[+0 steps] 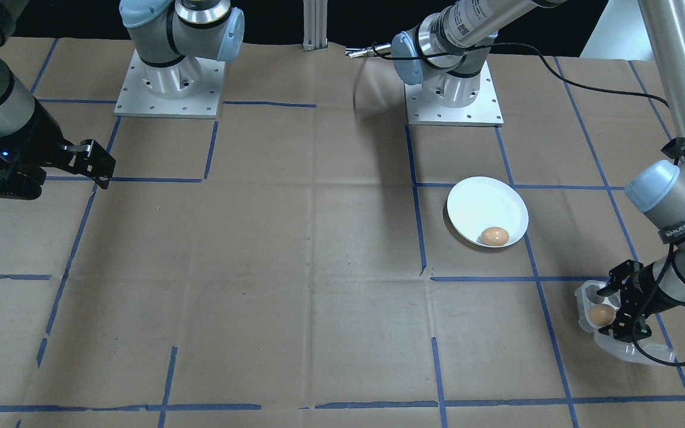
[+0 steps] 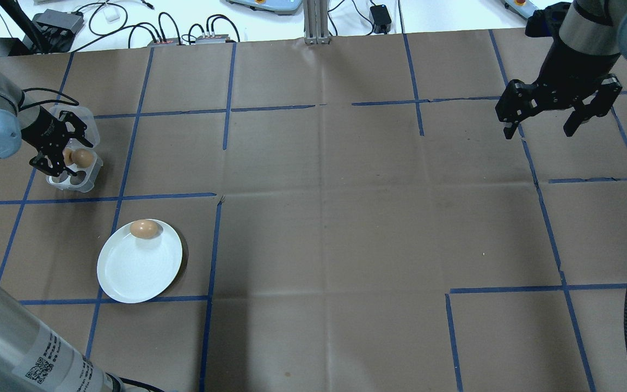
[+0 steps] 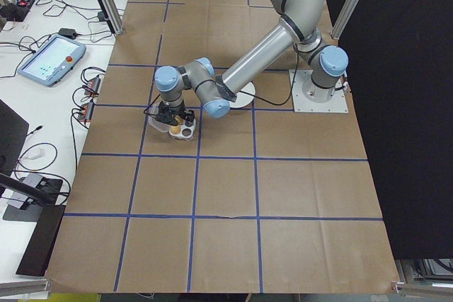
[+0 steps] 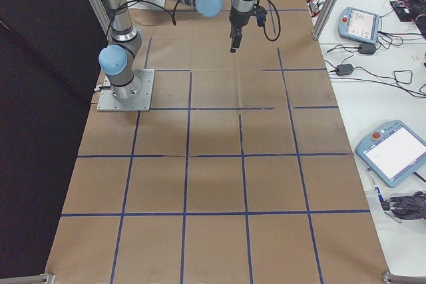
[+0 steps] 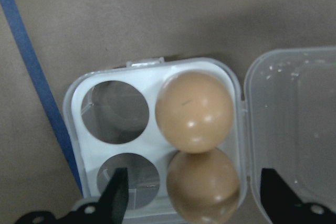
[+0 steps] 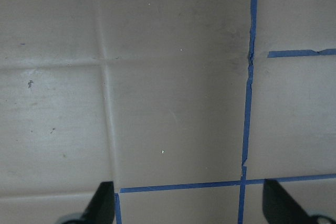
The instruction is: Place egg on plate
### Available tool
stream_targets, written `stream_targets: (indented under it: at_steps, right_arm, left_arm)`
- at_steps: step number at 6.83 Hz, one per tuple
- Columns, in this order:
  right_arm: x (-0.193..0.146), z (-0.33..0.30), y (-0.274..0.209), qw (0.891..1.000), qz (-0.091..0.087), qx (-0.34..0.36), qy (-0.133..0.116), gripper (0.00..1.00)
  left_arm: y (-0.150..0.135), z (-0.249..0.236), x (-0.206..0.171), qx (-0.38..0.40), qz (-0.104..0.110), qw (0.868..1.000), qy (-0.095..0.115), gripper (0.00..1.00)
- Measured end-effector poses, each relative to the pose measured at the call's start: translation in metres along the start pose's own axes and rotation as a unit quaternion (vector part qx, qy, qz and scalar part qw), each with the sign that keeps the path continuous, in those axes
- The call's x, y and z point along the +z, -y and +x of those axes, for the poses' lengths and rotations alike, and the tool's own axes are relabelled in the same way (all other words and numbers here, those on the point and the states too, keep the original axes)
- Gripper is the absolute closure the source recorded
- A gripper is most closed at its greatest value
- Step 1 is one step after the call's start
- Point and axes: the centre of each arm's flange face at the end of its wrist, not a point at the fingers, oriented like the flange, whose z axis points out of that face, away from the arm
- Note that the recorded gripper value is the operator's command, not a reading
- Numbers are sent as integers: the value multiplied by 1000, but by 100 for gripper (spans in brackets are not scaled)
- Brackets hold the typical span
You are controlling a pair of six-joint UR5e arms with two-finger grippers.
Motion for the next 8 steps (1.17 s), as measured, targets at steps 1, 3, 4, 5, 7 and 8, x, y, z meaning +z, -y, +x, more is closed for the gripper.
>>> stream_targets:
  at_steps: [1, 3, 4, 5, 7, 8]
  right_arm:
    - [0, 0, 0, 1000, 0, 0, 0, 0]
    - [0, 0, 0, 1000, 0, 0, 0, 0]
    - [0, 0, 0, 1000, 0, 0, 0, 0]
    - [0, 0, 0, 1000, 0, 0, 0, 0]
    - [0, 0, 0, 1000, 0, 0, 0, 0]
    - [0, 0, 0, 1000, 0, 0, 0, 0]
  left_arm:
    - [0, 0, 0, -2, -1, 1000, 0, 63]
    - [0, 1, -2, -5, -7, 1000, 0, 80]
    - [1, 3, -9, -4, -5, 1000, -3, 86]
    - [4, 7, -24, -2, 4, 1000, -11, 88]
    - [-1, 4, -60, 2, 17, 1000, -22, 89]
    - [-7, -1, -74, 1, 16, 1000, -20, 90]
